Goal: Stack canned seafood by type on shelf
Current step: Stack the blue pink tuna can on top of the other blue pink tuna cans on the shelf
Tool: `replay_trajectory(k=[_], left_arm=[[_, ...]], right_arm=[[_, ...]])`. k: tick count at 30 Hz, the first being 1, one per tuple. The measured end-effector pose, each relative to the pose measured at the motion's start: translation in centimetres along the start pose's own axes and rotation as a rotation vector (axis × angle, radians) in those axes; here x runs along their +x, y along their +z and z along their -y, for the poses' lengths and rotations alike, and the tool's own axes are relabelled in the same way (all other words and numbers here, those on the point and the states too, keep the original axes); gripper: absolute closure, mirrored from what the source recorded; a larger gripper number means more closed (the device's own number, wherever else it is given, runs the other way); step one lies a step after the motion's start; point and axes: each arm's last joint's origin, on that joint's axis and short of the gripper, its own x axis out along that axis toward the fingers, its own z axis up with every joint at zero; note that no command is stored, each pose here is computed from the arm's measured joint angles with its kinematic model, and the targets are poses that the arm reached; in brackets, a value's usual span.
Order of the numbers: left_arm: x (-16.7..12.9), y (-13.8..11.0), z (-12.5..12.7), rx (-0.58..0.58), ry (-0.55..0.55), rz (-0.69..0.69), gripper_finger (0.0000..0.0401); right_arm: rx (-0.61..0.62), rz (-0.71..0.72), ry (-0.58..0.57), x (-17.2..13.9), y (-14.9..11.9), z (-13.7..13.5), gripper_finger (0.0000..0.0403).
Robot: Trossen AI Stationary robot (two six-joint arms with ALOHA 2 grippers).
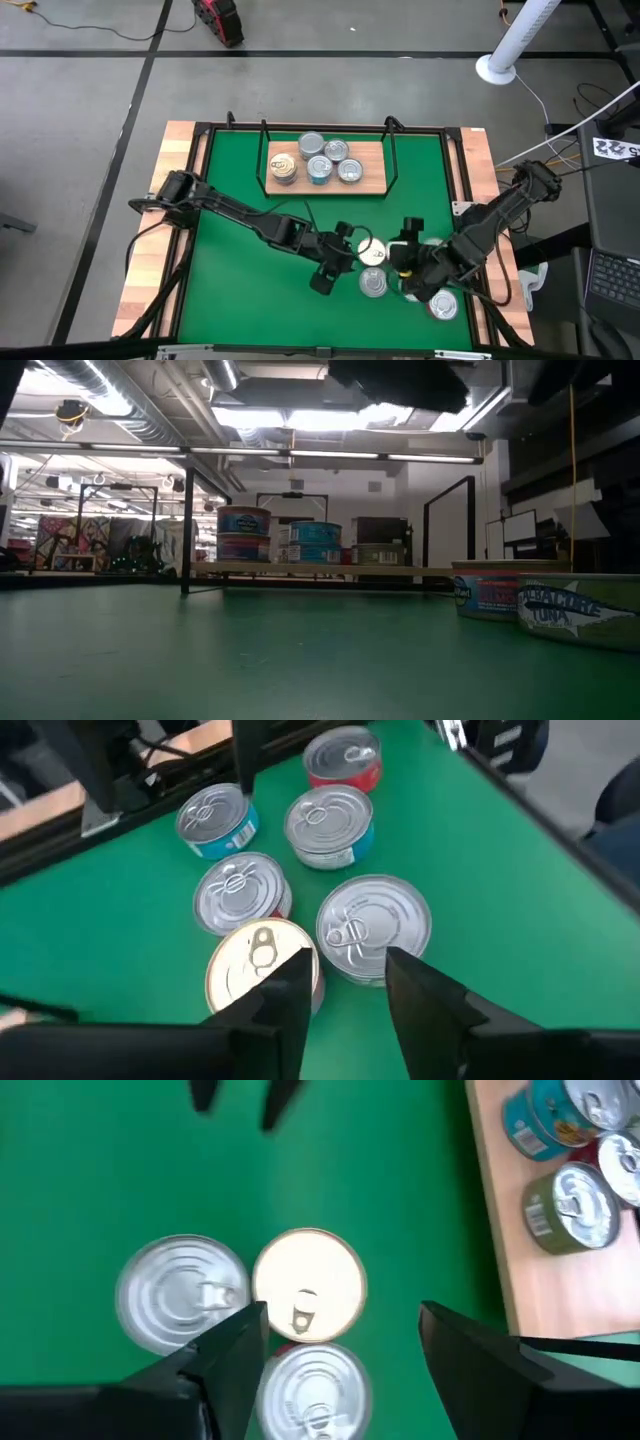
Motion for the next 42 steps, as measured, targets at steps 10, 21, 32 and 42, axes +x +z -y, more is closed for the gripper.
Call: replay_trajectory(k=[10,21,32,42], left_arm=[[5.2,-2.5,0.8,0.303,0.004,-0.009,0.0265],[8.2,-5.4,-0.3,0.360,0.020,-0.085,0.0269],[9.3,-6.7,-1.0,0.361,0.035,-0.129,0.0270],[9.5,-7.1,-1.0,0.457,0.154,-0.210,0.0316]], right_arm=[[-0.007,0.004,0.108,0.8,-0.1,-3.0,0.0143],[-0.123,-0.086,0.047,4.2,-0.6,-5.2,0.0143],[-0.194,-0.119,0.012,6.1,-0.9,-6.4,0.0143],[-0.217,-0.095,-0.047,6.8,-0.9,-6.6,0.0143]])
